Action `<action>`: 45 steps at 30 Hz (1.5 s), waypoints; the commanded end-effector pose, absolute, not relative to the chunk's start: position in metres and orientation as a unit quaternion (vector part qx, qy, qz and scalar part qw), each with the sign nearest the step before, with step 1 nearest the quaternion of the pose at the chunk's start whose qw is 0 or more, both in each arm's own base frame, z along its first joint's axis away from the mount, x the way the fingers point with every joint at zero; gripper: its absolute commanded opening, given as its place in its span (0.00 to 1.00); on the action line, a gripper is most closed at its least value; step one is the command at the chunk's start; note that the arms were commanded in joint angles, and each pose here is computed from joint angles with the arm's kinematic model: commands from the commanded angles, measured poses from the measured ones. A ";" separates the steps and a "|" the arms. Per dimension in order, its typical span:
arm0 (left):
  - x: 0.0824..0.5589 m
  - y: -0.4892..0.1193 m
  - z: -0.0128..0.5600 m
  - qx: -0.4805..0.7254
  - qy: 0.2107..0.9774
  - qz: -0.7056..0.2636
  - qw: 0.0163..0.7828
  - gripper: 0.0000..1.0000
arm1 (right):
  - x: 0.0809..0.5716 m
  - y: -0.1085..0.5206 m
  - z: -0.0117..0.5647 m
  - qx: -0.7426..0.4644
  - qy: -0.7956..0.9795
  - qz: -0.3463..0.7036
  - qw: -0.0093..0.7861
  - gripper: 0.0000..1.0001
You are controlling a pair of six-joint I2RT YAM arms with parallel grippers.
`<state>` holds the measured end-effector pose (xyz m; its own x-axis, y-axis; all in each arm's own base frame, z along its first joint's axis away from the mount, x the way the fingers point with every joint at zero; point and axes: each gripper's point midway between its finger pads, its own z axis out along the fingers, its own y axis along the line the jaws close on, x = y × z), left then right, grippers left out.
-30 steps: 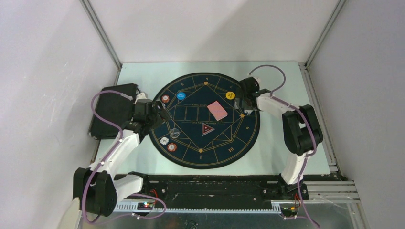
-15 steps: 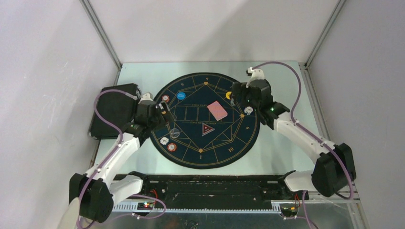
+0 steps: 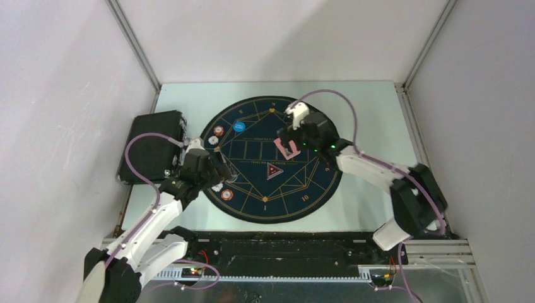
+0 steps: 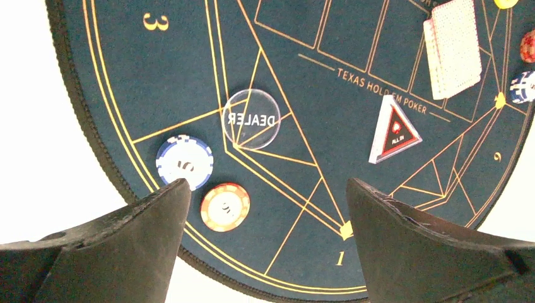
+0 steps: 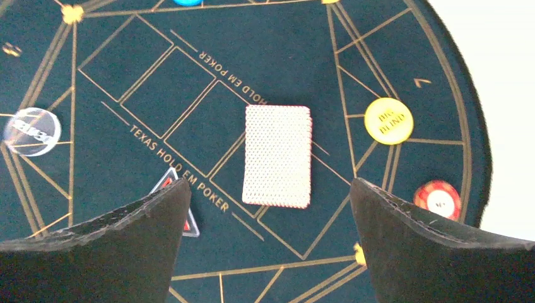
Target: Distribute texas hold em gaming equipment
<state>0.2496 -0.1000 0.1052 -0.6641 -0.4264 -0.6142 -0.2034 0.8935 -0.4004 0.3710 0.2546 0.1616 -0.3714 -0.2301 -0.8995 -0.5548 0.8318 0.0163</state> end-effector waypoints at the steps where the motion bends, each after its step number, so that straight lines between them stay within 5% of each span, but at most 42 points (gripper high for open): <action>1: 0.243 -0.097 0.108 -0.200 0.891 -0.153 0.378 1.00 | 0.404 0.276 0.159 -0.302 0.798 0.097 0.513 1.00; 13: 0.241 -0.094 0.105 -0.203 0.892 -0.142 0.378 1.00 | 0.426 0.297 0.077 -0.341 0.853 0.120 0.378 1.00; 35: 0.246 -0.095 0.101 -0.198 0.897 -0.132 0.373 1.00 | 0.418 0.260 0.011 -0.307 0.909 0.062 0.274 0.99; 45: 0.247 -0.095 0.100 -0.195 0.898 -0.130 0.372 1.00 | 0.401 0.245 0.001 -0.287 0.921 0.048 0.260 0.78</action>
<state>0.2391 -0.0931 0.0922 -0.6724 -0.4425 -0.5934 -0.2618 0.8920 -0.3685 0.4164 0.2714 0.0161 -0.6513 -0.4856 -0.5830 -0.5872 0.8093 -0.0181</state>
